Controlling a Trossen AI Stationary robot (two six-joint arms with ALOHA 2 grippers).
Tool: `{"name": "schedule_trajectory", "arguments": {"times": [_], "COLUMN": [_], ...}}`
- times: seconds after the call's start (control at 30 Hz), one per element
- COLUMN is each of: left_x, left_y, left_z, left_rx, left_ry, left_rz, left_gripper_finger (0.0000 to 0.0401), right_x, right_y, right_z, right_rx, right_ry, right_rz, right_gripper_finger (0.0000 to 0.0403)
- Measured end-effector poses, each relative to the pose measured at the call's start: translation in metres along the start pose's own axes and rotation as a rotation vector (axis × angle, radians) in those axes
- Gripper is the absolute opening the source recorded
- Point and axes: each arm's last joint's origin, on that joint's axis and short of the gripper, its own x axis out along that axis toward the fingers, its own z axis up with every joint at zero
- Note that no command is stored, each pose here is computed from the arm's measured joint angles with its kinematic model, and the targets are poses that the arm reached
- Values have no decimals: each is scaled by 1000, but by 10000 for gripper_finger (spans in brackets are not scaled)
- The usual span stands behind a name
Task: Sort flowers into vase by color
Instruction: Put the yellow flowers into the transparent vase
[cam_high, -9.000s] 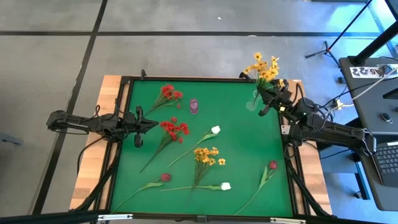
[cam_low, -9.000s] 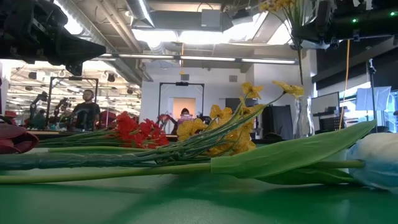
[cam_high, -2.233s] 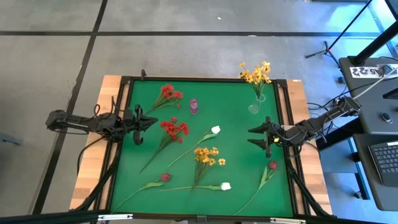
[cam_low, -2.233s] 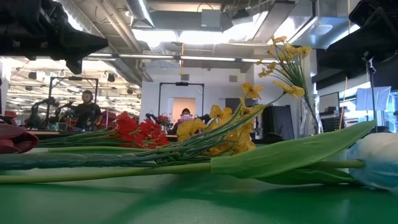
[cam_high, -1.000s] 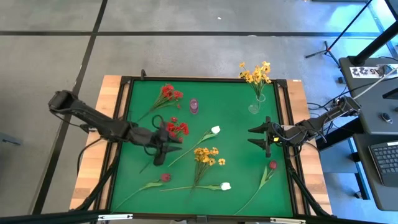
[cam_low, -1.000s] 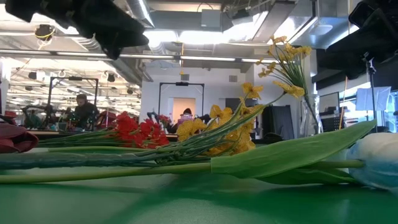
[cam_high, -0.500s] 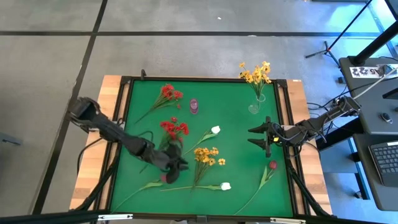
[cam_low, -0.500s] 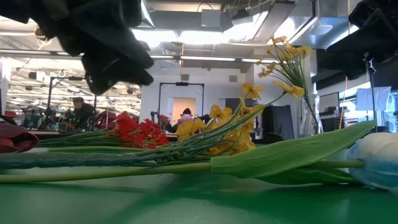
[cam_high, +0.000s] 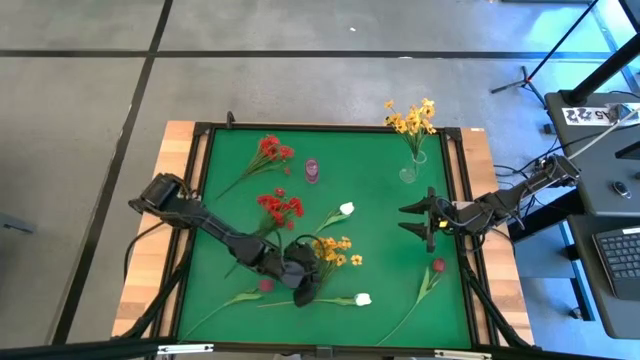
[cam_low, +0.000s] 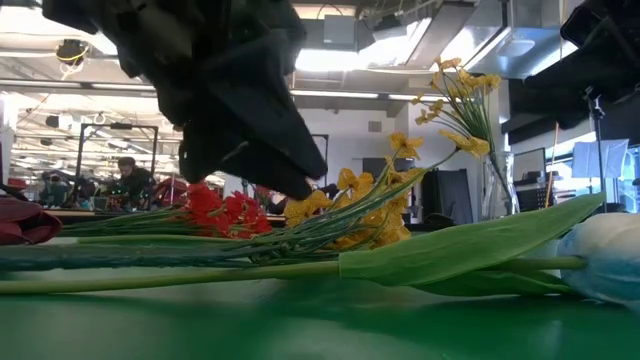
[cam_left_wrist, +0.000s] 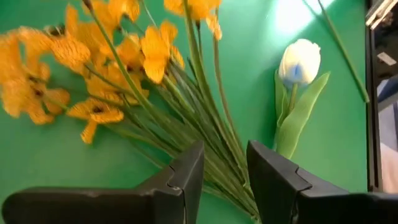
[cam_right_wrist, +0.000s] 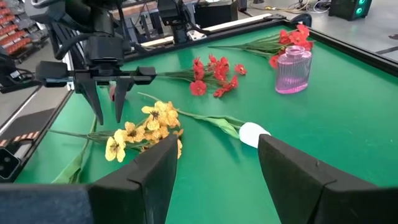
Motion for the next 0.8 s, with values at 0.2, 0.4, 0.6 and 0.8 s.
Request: {"name": "schedule_trajectory", "arguments": {"times": [0.2,0.4,0.6,0.8], "left_x": [8,16,26,29], "left_y": [3,6,13,17], "left_z": [-5,-11,-12,-9], "left_rx": [-24,-21,-29,-39], "left_ry": [37,61,64,60], "left_rz": [-2,3,21,33], "left_gripper_finger": [117,117,117,117], "right_x": [0,0,0,0], "right_y": [0,1,1,1], "right_z": [-1,1,1,1], "right_rx": [-4,10,10,15], "right_ry": [7,-8,-4,-2], "right_rz": [-3,16,22,22], "right_gripper_finger": [223,223,223,223]}}
